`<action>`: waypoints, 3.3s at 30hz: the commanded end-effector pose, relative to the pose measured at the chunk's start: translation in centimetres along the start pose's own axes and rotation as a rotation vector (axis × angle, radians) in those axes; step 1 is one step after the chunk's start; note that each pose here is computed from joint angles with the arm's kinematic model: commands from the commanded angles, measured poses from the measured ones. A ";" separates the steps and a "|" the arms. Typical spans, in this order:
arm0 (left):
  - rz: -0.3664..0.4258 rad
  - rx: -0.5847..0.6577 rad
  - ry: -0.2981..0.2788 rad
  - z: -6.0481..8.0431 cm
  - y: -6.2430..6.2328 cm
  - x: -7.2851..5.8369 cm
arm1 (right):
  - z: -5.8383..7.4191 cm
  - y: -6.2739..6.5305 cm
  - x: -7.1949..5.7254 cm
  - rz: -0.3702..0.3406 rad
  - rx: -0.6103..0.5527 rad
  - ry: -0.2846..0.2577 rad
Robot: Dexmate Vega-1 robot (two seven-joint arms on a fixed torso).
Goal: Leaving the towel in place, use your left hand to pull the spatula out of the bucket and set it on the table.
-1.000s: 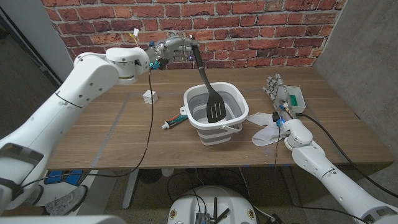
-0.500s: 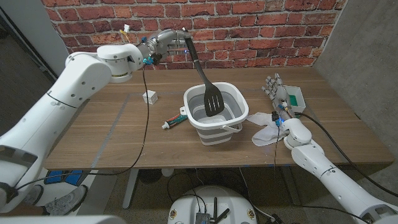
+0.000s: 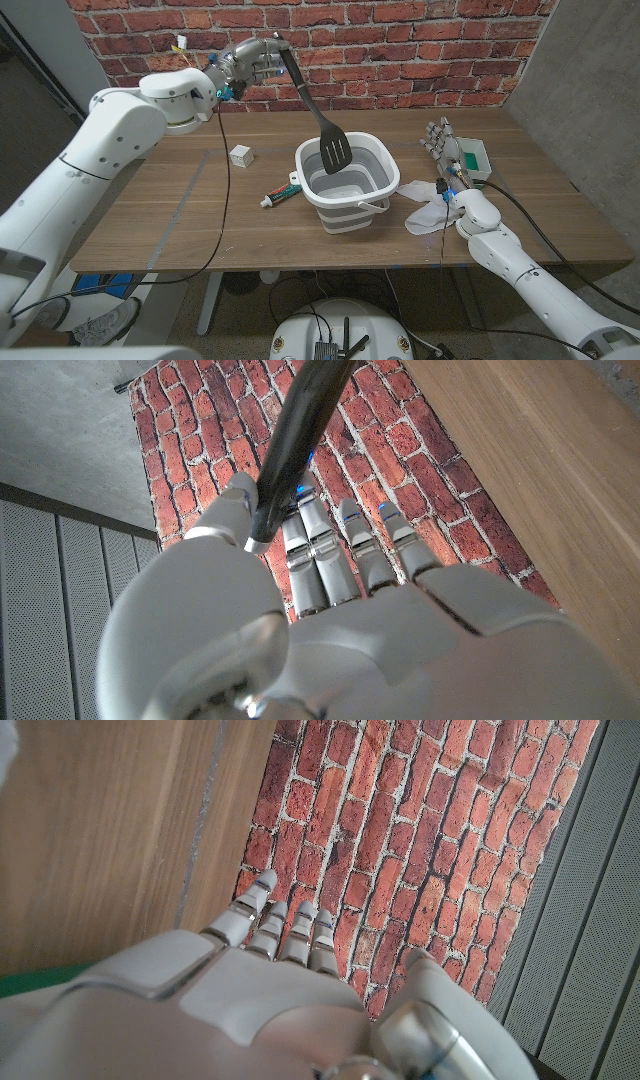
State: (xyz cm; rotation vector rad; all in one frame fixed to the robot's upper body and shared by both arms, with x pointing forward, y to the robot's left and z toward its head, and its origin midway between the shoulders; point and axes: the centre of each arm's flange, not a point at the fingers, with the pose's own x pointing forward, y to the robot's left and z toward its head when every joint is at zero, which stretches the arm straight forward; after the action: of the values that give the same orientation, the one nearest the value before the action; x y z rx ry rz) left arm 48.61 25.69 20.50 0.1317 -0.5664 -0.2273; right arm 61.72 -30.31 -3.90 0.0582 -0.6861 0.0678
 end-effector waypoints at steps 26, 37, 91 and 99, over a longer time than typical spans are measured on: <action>0.181 -0.132 -0.183 0.9 4.4 -1.3 | 0.2 0.2 1.1 0.018 0.000 0.004; 0.232 -0.112 -0.238 1.9 5.4 -2.4 | 0.4 0.1 1.4 0.024 0.000 0.003; 0.304 0.367 -0.010 4.3 8.0 -2.0 | 0.0 0.9 2.0 0.043 -0.002 0.014; 0.261 0.422 0.034 4.2 7.5 -1.2 | 0.2 0.9 2.1 0.044 -0.003 0.015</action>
State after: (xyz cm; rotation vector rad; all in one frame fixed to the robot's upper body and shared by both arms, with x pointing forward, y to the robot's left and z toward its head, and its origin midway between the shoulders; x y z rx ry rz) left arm 46.04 33.57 24.30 0.3468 -0.6454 0.1516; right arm 63.12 -29.43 -2.63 0.0400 -0.6759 0.1078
